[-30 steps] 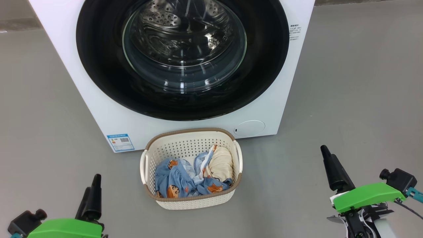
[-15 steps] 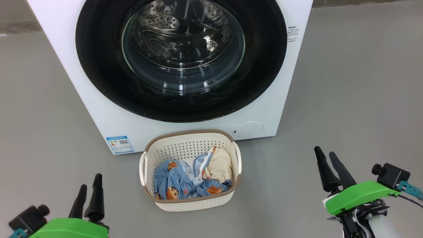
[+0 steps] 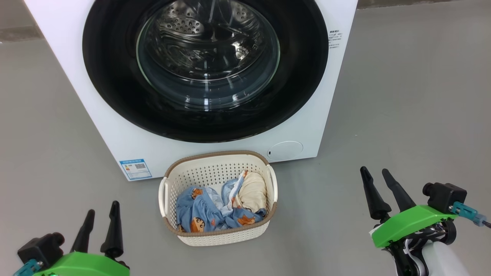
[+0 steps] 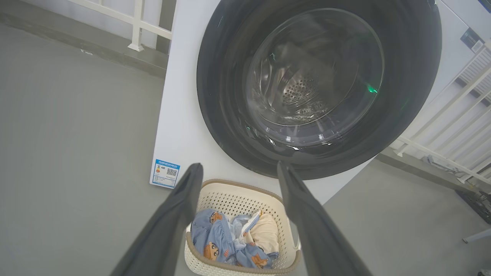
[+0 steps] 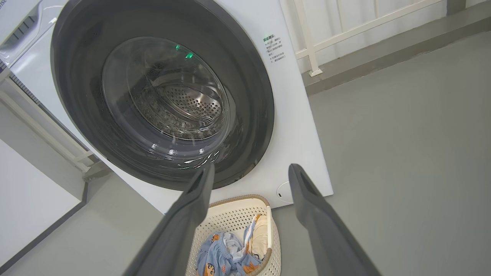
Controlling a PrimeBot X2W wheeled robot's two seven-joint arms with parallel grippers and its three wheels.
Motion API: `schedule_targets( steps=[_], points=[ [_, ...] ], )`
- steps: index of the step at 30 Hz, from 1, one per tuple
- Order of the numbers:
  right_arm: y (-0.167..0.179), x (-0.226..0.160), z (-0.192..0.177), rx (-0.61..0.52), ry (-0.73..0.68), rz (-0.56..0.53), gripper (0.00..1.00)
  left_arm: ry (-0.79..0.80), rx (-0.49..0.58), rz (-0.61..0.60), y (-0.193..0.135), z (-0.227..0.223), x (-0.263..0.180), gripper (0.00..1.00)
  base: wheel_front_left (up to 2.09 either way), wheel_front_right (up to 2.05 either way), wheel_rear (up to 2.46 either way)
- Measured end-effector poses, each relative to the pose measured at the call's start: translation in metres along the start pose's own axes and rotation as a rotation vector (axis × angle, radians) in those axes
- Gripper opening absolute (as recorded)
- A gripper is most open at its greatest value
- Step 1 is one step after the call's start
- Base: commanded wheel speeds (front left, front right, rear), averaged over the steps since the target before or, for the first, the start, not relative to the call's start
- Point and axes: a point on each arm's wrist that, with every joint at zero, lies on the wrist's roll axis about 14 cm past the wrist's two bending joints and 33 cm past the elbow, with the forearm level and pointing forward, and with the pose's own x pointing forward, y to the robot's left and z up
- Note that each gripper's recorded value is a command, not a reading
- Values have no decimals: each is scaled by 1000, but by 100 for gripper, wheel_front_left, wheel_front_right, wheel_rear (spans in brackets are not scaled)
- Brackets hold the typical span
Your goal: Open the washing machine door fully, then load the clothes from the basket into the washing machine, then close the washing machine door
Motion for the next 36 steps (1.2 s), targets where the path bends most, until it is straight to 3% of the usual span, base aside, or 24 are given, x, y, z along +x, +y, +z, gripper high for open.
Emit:
schedule_targets(
  steps=[25,36],
  points=[
    [8,6,9,-425,-28,67,100,-37,386,-51,-4,9,1,100,0,0,0],
    [10,8,14,-577,-42,88,100,-74,510,-47,-1,18,0,100,0,0,0]
  ],
)
